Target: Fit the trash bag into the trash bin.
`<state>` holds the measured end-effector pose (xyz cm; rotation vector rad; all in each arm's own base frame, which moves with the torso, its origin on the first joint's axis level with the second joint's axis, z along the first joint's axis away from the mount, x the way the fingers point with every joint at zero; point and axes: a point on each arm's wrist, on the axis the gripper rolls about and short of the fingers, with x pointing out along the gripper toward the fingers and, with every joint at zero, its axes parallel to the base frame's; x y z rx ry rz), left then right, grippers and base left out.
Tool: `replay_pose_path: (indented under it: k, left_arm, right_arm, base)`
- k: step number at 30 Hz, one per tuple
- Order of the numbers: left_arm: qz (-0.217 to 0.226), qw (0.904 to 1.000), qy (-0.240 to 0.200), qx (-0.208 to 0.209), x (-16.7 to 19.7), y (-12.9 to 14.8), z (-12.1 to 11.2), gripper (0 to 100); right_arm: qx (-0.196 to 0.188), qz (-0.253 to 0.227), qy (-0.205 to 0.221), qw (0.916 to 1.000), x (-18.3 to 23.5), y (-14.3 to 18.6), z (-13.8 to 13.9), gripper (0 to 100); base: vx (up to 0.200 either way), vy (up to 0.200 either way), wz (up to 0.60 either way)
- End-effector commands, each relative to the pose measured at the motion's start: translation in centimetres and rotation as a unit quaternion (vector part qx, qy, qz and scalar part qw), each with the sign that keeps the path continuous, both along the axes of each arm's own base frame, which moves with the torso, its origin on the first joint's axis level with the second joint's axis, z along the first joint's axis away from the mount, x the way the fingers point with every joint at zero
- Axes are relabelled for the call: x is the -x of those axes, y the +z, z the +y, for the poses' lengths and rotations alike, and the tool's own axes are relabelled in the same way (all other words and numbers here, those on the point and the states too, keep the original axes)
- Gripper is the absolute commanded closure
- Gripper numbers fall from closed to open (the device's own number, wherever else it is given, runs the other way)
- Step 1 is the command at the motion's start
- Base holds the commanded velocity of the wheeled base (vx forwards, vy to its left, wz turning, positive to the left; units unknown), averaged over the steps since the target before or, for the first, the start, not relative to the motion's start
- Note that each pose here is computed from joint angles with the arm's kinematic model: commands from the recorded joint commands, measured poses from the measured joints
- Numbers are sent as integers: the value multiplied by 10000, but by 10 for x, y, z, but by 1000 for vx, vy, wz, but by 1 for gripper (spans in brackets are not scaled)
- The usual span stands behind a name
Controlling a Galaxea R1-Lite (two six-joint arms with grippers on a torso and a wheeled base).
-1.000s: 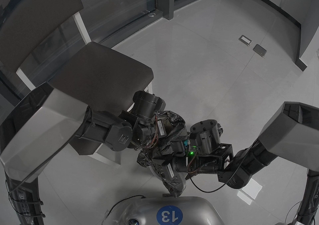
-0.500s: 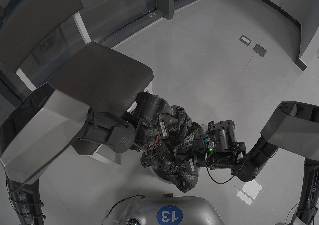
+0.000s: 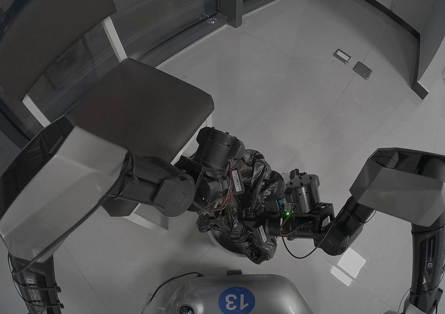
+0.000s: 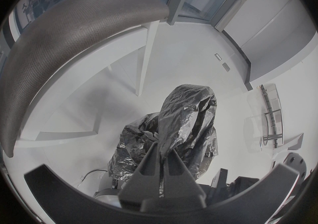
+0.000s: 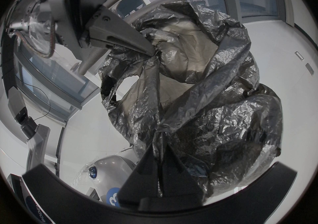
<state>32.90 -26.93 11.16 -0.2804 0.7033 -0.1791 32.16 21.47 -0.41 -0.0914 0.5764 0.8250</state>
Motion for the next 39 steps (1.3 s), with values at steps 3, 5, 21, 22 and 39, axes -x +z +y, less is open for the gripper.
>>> replay_pose_path:
  k: [3, 5, 21, 22, 39]
  left_arm:
    - [49, 10000, 24, -66, 1, -3, 2, 100]
    - [106, 9999, 50, -113, 1, -7, 4, 100]
    - [147, 9998, -3, -163, 6, -10, 2, 100]
    - [135, 9998, -3, -153, 6, -9, 2, 100]
    - [24, 9998, -117, -130, 12, -1, -4, 100]
  right_arm:
    - [7, 36, 82, 10000, -6, -14, 12, 100]
    - [-1, 46, 128, 9999, -6, -18, 18, 100]
    - [27, 148, 140, 9998, -24, -46, 31, 100]
    - [31, 143, 144, 9998, -25, -48, 32, 100]
    - [47, 387, 129, 9992, -30, -56, 34, 100]
  base:
    - [0, 0, 0]
    - [0, 0, 0]
    - [0, 0, 0]
    - [0, 0, 0]
    - [0, 0, 0]
